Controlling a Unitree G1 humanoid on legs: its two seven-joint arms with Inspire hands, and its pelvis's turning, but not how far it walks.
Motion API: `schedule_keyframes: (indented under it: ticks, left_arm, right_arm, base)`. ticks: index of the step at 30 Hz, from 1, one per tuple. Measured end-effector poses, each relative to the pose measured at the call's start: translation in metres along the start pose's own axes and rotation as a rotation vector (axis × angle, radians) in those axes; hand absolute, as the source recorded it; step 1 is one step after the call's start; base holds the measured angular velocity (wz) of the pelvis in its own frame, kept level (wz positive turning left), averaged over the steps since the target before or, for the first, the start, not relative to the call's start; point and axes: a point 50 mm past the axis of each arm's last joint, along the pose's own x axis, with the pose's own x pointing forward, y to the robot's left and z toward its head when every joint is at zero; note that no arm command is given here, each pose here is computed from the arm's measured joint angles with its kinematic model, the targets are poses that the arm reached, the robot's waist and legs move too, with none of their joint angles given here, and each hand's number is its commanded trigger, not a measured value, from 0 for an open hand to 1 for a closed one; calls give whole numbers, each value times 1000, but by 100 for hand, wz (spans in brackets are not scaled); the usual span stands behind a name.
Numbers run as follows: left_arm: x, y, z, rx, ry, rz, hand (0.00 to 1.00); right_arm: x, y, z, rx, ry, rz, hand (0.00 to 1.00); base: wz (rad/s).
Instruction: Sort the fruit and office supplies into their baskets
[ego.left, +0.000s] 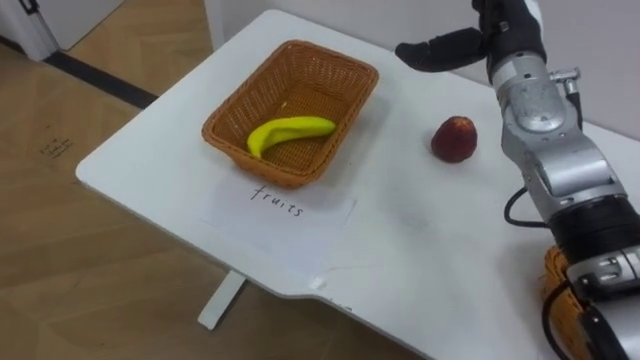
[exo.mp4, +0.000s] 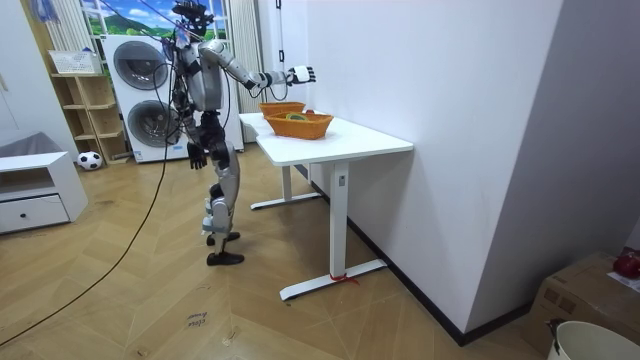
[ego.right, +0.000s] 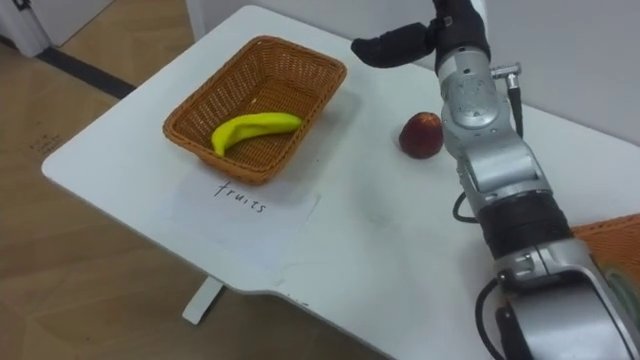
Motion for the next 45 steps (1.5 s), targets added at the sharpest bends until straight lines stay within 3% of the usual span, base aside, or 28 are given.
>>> schedule_keyframes:
  ticks: [6,20,45]
  left_arm:
    - [0,-1,-2,-4,5,6,0]
    - [3,-3,28,-17,-76,-1,0]
    - [6,-8,40,-42,-90,-20,0]
  right_arm:
    - [0,0,-5,15,23,11,0]
    - [-1,1,-27,6,112,30,0]
    - [-4,0,-46,-26,178,33,0]
  base:
    - [-2]
    - [-2]
    - [-3]
